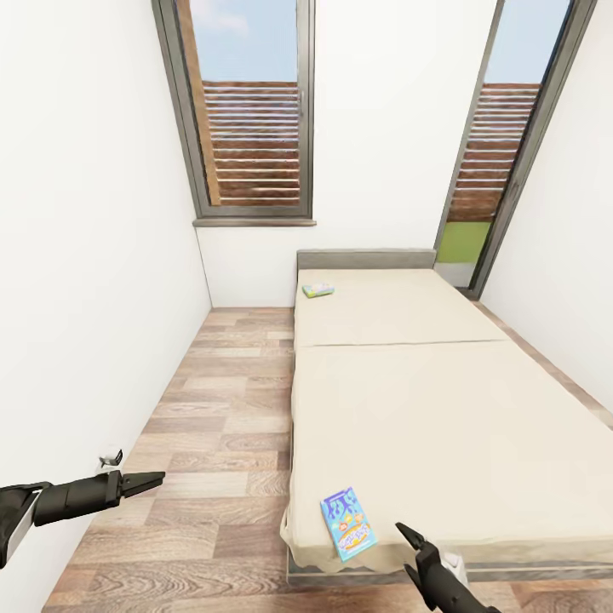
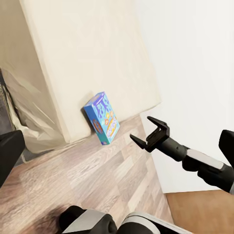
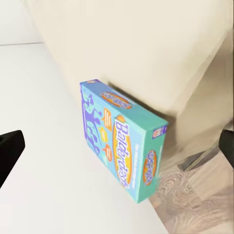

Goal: Put all the toys in the child's room - the three board games (two on the bed and one on the table), the two jigsaw puzzles on the table, and the tennis ball on the table - inside the toy box on the table in the child's room.

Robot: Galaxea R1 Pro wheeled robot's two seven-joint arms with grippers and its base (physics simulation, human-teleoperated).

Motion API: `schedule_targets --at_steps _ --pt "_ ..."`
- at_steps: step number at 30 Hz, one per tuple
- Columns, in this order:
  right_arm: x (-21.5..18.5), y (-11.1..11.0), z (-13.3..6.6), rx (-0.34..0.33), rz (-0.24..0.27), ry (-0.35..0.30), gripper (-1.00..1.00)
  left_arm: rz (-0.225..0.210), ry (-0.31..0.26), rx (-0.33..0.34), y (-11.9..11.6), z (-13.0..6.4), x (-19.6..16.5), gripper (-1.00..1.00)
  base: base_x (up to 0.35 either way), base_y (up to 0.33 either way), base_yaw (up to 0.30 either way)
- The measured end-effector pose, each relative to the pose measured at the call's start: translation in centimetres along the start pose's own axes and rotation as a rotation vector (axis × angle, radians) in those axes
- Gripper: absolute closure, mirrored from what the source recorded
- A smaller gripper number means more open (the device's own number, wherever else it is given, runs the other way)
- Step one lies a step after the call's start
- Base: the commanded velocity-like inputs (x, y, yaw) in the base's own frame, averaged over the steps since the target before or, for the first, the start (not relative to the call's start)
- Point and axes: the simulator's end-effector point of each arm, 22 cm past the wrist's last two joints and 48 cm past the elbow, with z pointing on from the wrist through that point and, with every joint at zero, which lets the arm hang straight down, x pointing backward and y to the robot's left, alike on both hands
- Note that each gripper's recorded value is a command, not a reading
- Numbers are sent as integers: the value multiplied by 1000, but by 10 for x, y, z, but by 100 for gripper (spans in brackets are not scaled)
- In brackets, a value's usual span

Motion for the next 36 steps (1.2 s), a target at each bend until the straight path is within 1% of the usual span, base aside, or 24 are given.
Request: schedule_targets --at_steps 13,17,23,26,29,33,36 --pt "1 -36 9 58 9 1 -100 0 2 -1 20 7 12 -100 0 0 0" --pt "4 -47 15 85 9 8 -100 1 3 -1 26 8 15 -100 0 0 0" --pt "13 -67 24 144 12 27 -100 1 4 -2 36 11 21 -100 0 0 0" --pt "15 -74 27 160 12 32 -100 1 4 -1 40 13 24 -100 0 0 0" --pt "19 -78 29 164 15 44 -100 2 4 -1 43 14 26 -100 0 0 0" --pt "36 -73 35 158 30 85 -100 2 0 2 42 13 25 -100 0 0 0" --pt "45 -66 41 147 21 112 -100 2 -1 3 42 13 25 -100 0 0 0"
